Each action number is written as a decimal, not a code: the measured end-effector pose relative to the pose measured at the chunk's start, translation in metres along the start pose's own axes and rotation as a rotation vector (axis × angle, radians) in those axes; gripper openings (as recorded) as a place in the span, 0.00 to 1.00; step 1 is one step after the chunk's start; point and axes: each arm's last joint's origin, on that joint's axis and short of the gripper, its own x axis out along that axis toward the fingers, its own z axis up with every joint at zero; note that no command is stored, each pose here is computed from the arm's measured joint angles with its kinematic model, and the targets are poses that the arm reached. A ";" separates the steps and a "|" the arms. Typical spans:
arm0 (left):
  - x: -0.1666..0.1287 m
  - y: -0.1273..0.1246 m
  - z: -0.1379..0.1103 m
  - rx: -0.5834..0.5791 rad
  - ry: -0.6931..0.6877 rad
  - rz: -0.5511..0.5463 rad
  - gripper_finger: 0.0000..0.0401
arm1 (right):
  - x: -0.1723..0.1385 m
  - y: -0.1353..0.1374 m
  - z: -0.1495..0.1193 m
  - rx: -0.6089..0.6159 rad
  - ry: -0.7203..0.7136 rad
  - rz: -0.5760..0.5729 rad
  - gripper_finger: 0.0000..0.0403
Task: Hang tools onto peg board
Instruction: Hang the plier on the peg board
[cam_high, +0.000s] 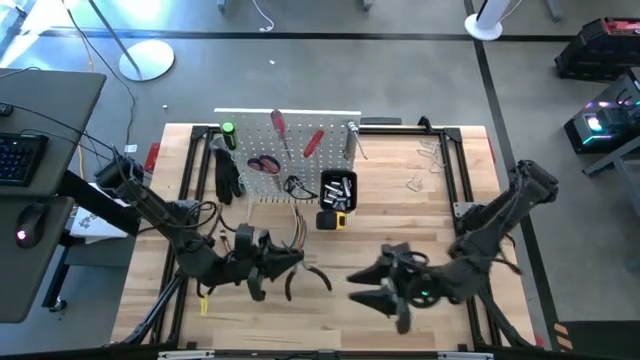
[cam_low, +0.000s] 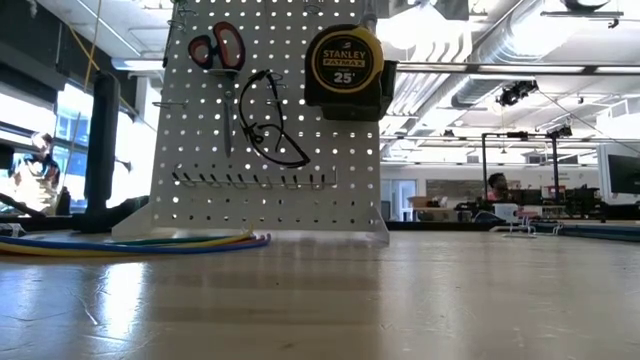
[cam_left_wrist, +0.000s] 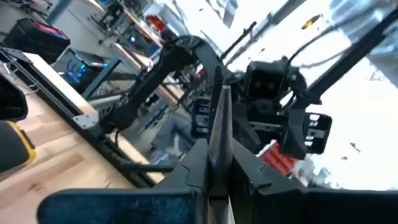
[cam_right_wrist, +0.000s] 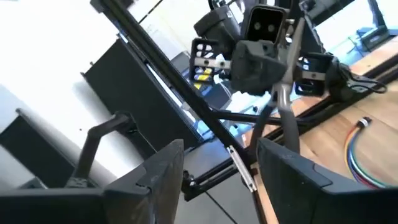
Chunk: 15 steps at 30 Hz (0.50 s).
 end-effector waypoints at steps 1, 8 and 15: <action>0.000 -0.001 0.001 -0.015 -0.016 0.002 0.06 | -0.005 0.002 0.001 0.004 -0.006 -0.016 0.49; -0.001 -0.008 0.016 -0.123 -0.156 -0.009 0.06 | -0.022 0.013 -0.023 -0.003 -0.117 -0.196 0.49; 0.012 -0.003 0.009 -0.220 -0.305 -0.033 0.06 | -0.015 0.012 -0.057 0.063 -0.255 -0.346 0.49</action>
